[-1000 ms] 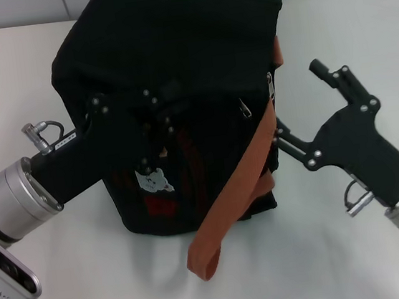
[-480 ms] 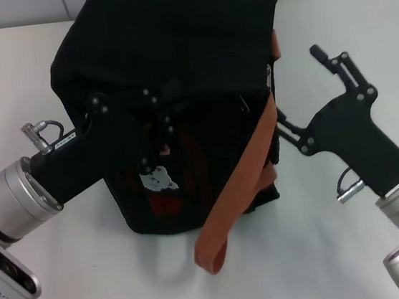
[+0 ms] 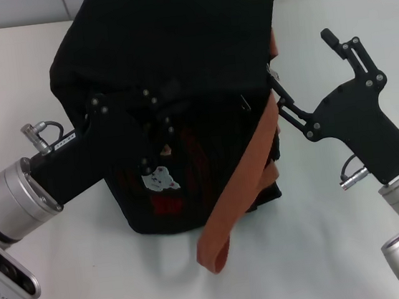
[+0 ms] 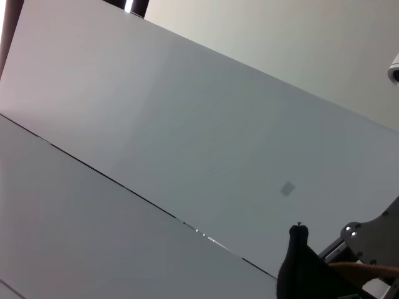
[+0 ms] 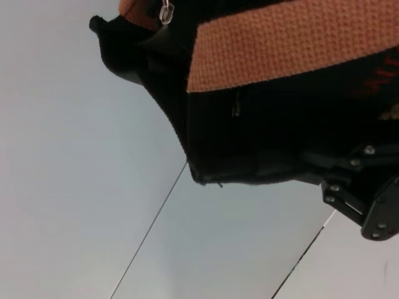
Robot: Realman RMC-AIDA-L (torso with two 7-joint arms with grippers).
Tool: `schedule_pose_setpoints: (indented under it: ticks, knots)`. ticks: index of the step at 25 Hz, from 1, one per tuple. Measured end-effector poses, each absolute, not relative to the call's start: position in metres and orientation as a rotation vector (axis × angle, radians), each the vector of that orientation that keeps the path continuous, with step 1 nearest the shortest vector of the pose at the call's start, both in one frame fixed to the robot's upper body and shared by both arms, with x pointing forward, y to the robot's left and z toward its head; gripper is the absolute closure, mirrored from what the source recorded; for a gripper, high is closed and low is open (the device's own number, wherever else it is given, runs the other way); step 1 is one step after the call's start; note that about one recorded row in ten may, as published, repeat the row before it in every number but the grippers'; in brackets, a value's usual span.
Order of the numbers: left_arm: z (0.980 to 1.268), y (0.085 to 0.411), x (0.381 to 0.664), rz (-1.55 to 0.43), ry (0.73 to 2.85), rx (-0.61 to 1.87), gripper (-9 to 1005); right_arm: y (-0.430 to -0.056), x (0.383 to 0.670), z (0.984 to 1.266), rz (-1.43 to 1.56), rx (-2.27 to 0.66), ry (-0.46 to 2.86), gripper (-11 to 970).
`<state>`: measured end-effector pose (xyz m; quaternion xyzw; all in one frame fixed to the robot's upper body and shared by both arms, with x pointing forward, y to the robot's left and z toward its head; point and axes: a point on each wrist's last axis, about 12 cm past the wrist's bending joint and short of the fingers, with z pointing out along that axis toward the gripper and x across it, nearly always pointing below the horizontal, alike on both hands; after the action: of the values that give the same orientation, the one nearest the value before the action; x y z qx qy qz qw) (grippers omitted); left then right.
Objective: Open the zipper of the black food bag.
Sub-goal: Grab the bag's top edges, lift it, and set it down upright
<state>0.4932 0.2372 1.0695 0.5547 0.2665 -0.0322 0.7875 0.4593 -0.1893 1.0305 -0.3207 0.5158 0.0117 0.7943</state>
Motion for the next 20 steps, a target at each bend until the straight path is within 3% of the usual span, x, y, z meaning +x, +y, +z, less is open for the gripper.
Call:
schedule_pose_setpoints:
  ticks: [20]
  knots:
    - [1.0703, 0.2360, 0.4944, -0.072, 0.569, 1.198, 908, -0.1825, 0.4642, 1.0320, -0.041, -0.751, 1.078, 146]
